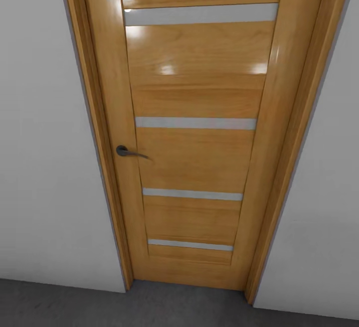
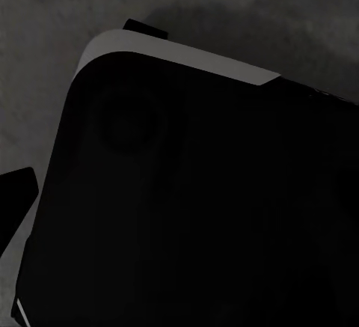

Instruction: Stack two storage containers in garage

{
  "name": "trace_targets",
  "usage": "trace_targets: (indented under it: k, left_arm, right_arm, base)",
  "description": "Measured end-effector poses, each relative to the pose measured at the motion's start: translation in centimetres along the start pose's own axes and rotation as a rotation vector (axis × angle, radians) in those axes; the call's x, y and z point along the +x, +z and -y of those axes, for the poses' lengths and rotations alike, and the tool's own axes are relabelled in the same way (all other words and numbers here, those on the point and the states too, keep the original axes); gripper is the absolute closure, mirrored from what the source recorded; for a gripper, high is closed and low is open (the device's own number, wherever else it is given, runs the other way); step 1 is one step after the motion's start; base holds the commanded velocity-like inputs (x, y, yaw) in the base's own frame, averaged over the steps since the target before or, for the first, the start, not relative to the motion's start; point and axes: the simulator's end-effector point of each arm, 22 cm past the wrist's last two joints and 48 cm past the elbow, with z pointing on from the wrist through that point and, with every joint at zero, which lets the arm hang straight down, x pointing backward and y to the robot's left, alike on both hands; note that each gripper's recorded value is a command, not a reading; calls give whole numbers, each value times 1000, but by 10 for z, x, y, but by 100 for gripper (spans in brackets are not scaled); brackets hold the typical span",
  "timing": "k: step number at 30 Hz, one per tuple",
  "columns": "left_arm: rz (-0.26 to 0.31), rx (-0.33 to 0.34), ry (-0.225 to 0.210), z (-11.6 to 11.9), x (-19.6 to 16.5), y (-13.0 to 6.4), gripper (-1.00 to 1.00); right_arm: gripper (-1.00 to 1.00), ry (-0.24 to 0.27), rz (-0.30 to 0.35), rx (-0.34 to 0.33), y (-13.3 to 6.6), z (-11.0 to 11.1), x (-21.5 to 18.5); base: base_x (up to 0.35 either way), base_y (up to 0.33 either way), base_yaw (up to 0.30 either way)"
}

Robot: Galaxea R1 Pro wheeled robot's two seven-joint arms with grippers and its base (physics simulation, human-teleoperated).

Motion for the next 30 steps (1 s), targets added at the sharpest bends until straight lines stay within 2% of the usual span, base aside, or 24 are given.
trace_targets:
  k: [18, 20, 26, 30]
  left_arm:
    - [-1, 0, 0, 0, 0, 0, -100]
    - [-3, 1, 0, 1, 1, 0, -100]
    - [-3, 1, 0, 1, 1, 0, -100]
    - [-3, 1, 0, 1, 1, 0, -100]
  right_arm:
    - [-100, 3, -5, 0, 0, 0, 1]
    - [-100, 4, -3, -13, 0, -7, 0]
    - [-100, 10, 125, -25, 2, -16, -72]
    - [-100, 14, 174, -30, -1, -20, -113]
  base:
    - [0, 0, 1]
    - [0, 0, 0]
    - [0, 0, 0]
    - [0, 0, 0]
